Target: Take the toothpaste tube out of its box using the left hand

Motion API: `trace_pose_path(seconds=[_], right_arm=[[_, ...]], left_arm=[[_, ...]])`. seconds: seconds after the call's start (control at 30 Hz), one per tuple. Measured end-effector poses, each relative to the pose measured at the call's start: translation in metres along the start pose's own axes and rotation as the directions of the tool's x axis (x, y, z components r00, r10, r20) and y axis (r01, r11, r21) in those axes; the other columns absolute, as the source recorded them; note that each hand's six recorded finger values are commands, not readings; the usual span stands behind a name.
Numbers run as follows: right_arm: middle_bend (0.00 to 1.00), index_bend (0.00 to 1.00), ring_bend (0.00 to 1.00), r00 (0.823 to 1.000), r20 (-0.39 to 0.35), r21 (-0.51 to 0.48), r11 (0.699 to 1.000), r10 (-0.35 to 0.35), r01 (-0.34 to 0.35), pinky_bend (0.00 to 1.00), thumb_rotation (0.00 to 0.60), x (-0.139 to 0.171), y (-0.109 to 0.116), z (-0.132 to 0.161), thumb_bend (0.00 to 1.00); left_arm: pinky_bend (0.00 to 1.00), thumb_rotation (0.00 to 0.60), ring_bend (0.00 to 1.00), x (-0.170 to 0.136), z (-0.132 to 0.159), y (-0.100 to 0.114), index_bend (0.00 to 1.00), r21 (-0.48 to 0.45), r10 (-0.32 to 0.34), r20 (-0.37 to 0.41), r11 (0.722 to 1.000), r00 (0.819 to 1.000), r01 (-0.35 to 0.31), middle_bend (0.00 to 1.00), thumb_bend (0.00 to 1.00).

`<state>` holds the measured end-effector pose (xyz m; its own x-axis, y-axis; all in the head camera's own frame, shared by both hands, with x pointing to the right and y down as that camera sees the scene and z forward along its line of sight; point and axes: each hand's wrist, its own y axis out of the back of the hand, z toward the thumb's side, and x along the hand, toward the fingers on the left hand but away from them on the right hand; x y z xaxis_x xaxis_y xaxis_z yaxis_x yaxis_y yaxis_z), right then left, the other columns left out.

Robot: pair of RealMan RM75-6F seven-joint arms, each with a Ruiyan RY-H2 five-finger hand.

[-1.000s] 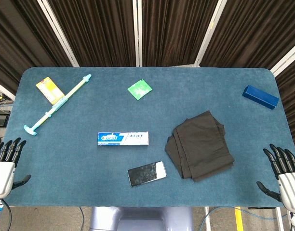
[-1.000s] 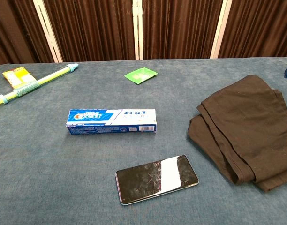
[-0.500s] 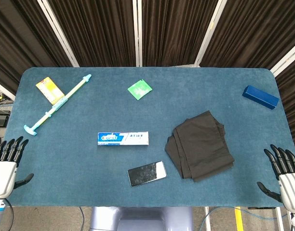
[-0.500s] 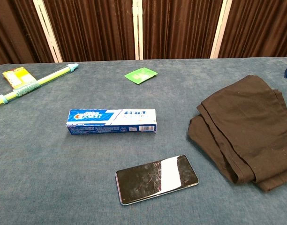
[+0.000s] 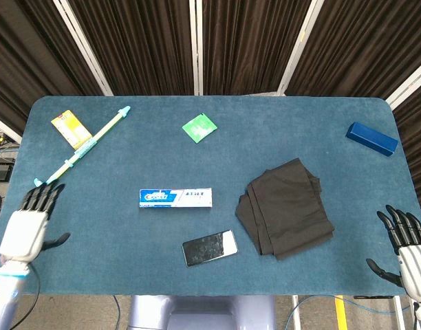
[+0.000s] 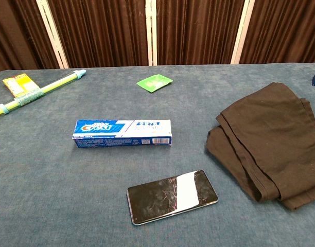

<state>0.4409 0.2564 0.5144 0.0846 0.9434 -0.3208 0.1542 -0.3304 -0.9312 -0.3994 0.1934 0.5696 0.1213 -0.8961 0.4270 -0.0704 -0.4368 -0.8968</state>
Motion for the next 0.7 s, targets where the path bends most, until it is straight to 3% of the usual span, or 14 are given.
trace_pose_path(seconds=[0.17,0.37,0.47,0.7], right_arm=[[0.00,0.07,0.00,1.000,0.009,-0.029,1.000,0.003,-0.003,0.00,0.600,0.000,0.003,-0.004,0.07],[0.00,0.09,0.00,1.000,0.022,-0.069,0.998,-0.011,0.012,0.00,0.600,-0.001,0.011,-0.011,0.07],[0.00,0.09,0.00,0.999,0.032,-0.087,0.996,-0.013,0.016,0.00,0.600,-0.001,0.014,-0.015,0.07],[0.00,0.10,0.00,0.999,0.046,-0.116,0.993,-0.014,0.019,0.00,0.600,-0.002,0.018,-0.022,0.07]], left_arm=[[0.11,0.600,0.03,0.038,0.026,-0.002,0.06,0.039,-0.080,0.043,0.996,0.996,0.078,0.00,0.11],[0.14,0.600,0.07,0.073,0.060,-0.004,0.09,0.095,-0.148,0.087,0.986,0.985,0.140,0.02,0.22],[0.16,0.600,0.09,0.086,0.078,-0.010,0.11,0.117,-0.188,0.098,0.977,0.977,0.176,0.04,0.26],[0.16,0.600,0.10,0.111,0.119,-0.033,0.13,0.154,-0.275,0.111,0.954,0.955,0.256,0.05,0.26]])
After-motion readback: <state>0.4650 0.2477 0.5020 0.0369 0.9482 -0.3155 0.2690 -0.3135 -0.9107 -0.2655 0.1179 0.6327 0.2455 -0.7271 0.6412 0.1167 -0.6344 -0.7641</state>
